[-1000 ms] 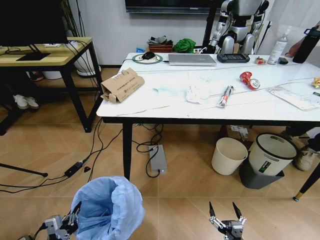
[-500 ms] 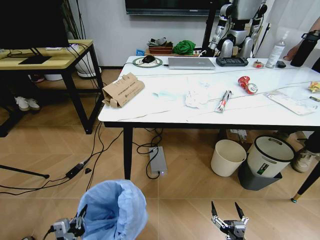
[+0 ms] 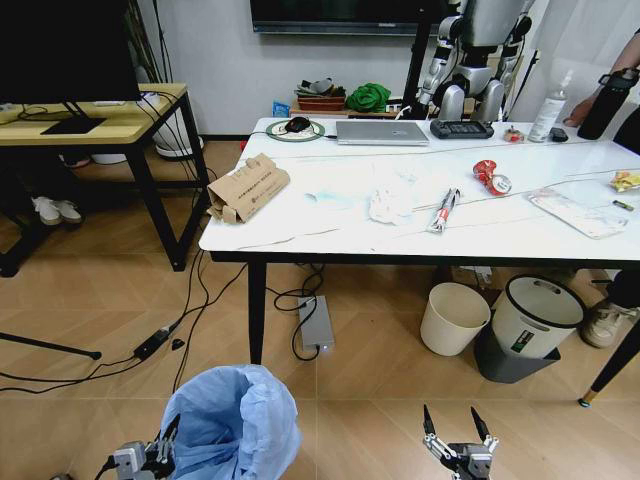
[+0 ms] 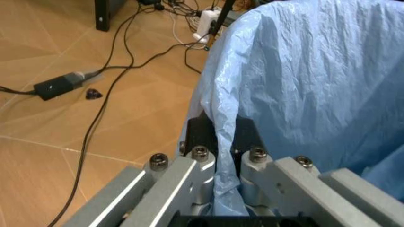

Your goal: Pick up the trash bin and place the trash from the table into it.

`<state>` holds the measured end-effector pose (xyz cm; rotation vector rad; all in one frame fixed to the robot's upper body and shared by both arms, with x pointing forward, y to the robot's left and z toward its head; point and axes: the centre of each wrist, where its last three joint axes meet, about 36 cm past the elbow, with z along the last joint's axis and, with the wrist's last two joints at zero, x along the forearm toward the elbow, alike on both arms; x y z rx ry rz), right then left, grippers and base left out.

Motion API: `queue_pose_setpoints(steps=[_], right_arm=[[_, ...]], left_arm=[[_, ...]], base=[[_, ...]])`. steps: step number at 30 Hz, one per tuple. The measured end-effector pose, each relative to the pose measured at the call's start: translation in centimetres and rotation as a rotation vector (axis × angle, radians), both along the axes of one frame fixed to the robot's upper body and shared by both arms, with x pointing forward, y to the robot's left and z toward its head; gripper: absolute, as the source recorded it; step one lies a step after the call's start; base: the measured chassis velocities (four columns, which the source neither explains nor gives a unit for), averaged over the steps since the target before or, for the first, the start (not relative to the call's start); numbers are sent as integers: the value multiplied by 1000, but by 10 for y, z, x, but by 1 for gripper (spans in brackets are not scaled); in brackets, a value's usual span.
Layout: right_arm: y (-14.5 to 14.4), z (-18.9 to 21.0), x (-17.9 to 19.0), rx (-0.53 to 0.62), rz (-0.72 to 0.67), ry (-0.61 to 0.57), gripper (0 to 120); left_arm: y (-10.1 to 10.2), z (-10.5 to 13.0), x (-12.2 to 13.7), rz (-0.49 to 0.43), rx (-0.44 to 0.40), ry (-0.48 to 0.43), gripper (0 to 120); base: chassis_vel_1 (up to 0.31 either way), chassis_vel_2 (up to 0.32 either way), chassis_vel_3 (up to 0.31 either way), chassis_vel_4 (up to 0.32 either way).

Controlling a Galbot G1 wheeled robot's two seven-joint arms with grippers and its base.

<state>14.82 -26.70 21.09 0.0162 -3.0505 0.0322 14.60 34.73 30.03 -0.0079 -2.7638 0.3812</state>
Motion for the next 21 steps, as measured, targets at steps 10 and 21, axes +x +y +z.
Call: queue_pose_setpoints(steps=[10,21], right_arm=[[-1,3,1,-5,0,-8,100],[-5,10,1,-18,-3,-20,100]], left_arm=[[1,2,3,-5,-2,-4,0],[-2,0,4,-17,-7,-3,0]], base=[[0,0,0,0],[0,0,0,0]])
